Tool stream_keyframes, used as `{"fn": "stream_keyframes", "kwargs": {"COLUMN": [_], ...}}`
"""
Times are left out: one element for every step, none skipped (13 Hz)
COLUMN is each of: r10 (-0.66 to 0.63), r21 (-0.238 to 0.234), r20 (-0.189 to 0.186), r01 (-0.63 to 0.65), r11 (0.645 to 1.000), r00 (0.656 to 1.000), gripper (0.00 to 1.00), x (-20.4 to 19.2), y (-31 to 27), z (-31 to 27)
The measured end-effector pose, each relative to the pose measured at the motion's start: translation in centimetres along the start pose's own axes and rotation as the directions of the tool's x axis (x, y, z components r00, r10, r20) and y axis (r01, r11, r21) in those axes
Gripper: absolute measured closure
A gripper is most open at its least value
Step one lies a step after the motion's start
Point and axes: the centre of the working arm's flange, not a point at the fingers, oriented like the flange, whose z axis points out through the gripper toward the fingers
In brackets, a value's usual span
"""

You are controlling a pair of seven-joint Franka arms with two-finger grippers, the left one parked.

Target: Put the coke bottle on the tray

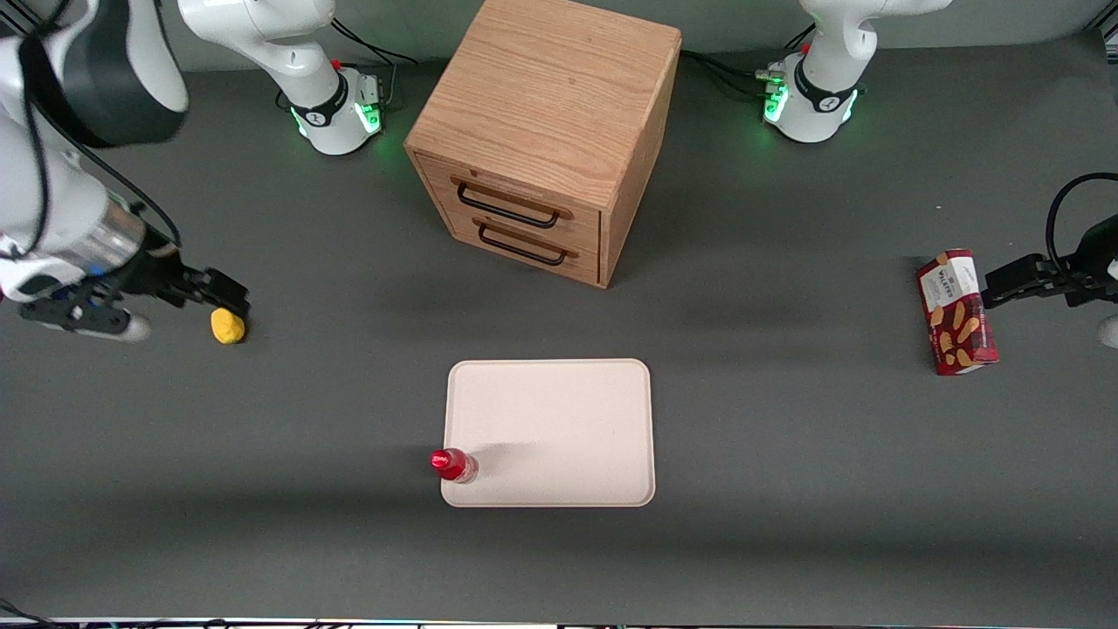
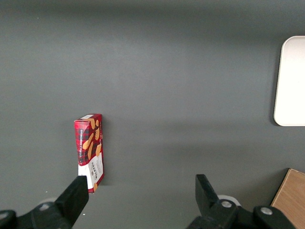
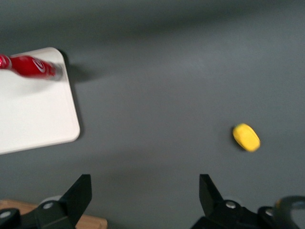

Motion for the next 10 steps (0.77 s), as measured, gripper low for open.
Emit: {"fn": "stream_keyframes", "kwargs": {"r10": [0.001,0.001,-0.016,-0.046,-0.071,-0.086,-0.095,-0.098,-0.099,-0.099], "r21": [0.009,0.016,0.022,0.027,0.028,0.020,0.002,-0.015,-0.022,-0.025], "r20": [0.016,0.030,0.034,0.030,0.026,0.026,0.024,0.023,0.022,0.024], "r01": [-0.002,-0.001,0.016,0.046,0.071,0.086,0.095,0.099,0.100,0.100], "r11": [1.000,1.000,1.000,0.999,0.997,0.996,0.996,0.995,0.995,0.995], "r00": [1.000,1.000,0.999,0.998,0.997,0.996,0.995,0.995,0.995,0.995], "gripper": [0.00,0.00,0.00,0.00,0.00,0.00,0.00,0.00,0.00,0.00], "x": [-1.2,-2.3,-3.4,-4.1,-4.5,-4.6,-4.6,-4.6,-4.5,-4.4], "y": [2.1,3.7,4.7,5.1,5.3,5.4,5.5,5.6,5.7,5.7], "z": [-0.9,-2.0,-3.1,-3.8,-4.3,-4.5,-4.4,-4.4,-4.4,-4.3]}}
